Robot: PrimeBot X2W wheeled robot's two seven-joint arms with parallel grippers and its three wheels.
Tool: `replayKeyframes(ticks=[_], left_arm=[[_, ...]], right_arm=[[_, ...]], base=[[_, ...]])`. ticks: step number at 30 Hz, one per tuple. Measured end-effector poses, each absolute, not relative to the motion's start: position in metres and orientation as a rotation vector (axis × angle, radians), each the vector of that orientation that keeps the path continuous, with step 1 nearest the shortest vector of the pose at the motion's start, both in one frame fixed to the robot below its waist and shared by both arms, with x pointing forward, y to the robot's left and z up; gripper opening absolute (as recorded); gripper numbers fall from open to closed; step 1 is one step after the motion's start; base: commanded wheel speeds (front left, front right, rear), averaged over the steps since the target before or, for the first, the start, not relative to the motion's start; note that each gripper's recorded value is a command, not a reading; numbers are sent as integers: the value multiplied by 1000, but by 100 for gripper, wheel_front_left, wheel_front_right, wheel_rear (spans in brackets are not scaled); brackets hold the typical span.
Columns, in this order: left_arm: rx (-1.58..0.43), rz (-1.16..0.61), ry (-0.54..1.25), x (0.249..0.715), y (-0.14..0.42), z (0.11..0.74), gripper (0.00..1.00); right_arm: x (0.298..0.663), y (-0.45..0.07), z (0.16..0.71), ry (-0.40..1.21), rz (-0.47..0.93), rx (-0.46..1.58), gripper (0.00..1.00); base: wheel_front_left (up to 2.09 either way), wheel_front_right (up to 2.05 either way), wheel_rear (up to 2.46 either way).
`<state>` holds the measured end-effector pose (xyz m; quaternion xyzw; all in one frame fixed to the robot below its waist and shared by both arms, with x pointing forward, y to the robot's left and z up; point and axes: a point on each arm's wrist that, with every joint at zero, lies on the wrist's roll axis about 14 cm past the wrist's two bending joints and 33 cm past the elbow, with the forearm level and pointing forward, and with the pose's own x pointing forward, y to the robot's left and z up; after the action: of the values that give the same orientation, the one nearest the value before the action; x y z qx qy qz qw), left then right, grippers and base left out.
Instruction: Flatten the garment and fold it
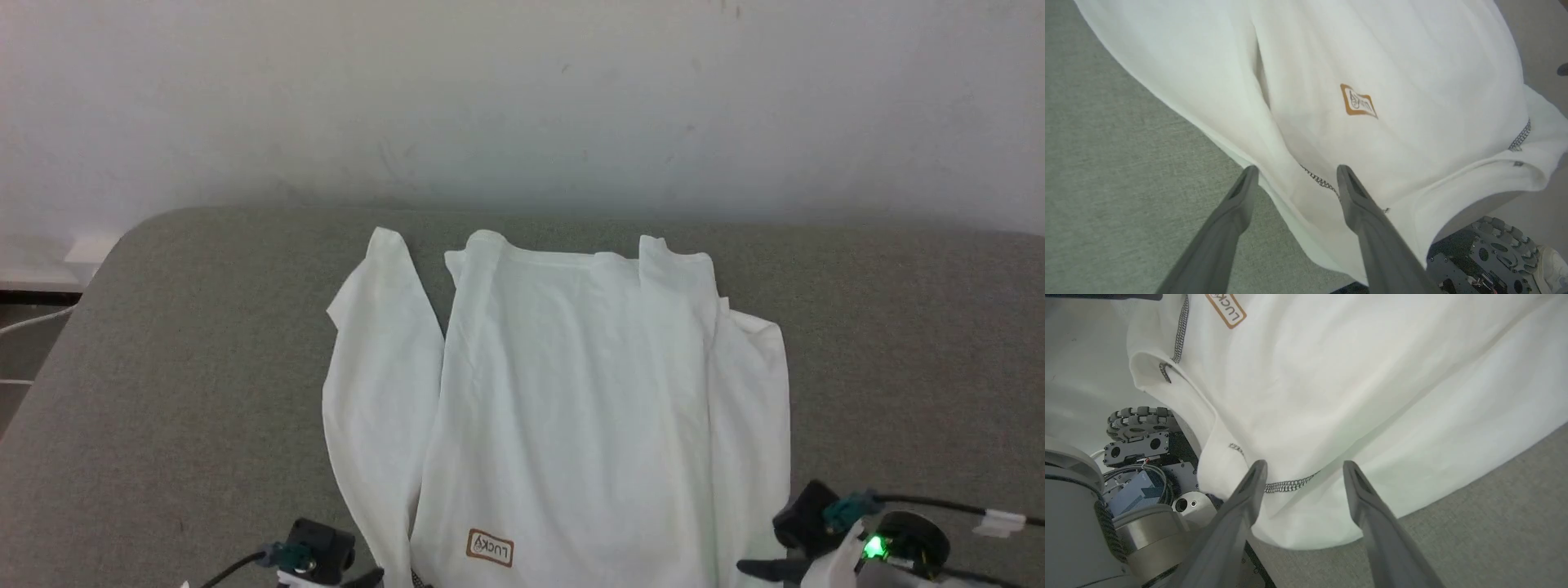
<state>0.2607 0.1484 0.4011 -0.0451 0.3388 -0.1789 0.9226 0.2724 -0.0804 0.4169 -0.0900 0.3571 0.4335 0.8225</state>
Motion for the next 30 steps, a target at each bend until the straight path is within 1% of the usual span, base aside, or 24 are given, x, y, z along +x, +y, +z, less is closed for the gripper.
replayKeyframes(ticks=[3, 5, 7, 11, 14, 17, 20, 25, 30], left_arm=[[-122, -346, 617, 275, 152, 419, 100], [-131, -319, 530, 290, 159, 437, 100], [-110, -284, 428, 308, 171, 459, 100], [-115, -197, 208, 339, 191, 501, 100], [-114, -147, 28, 355, 198, 530, 100], [-104, -89, -94, 366, 203, 543, 100], [-96, -47, -120, 374, 204, 540, 100], [-143, 31, -133, 382, 206, 536, 100], [-140, 67, -115, 383, 212, 525, 100]], right_arm=[[293, -85, 441, 707, 880, -118, 100], [309, -94, 456, 674, 840, -86, 100], [327, -111, 469, 632, 786, -111, 100], [378, -149, 495, 508, 635, -183, 100], [410, -161, 501, 442, 539, -181, 100], [433, -162, 492, 432, 480, -189, 100], [453, -161, 478, 453, 437, -196, 100], [484, -165, 450, 527, 374, -221, 100], [503, -158, 418, 626, 368, -247, 100]], base=[[0, 0, 0], [0, 0, 0], [0, 0, 0], [0, 0, 0], [0, 0, 0], [0, 0, 0], [0, 0, 0], [0, 0, 0], [0, 0, 0]])
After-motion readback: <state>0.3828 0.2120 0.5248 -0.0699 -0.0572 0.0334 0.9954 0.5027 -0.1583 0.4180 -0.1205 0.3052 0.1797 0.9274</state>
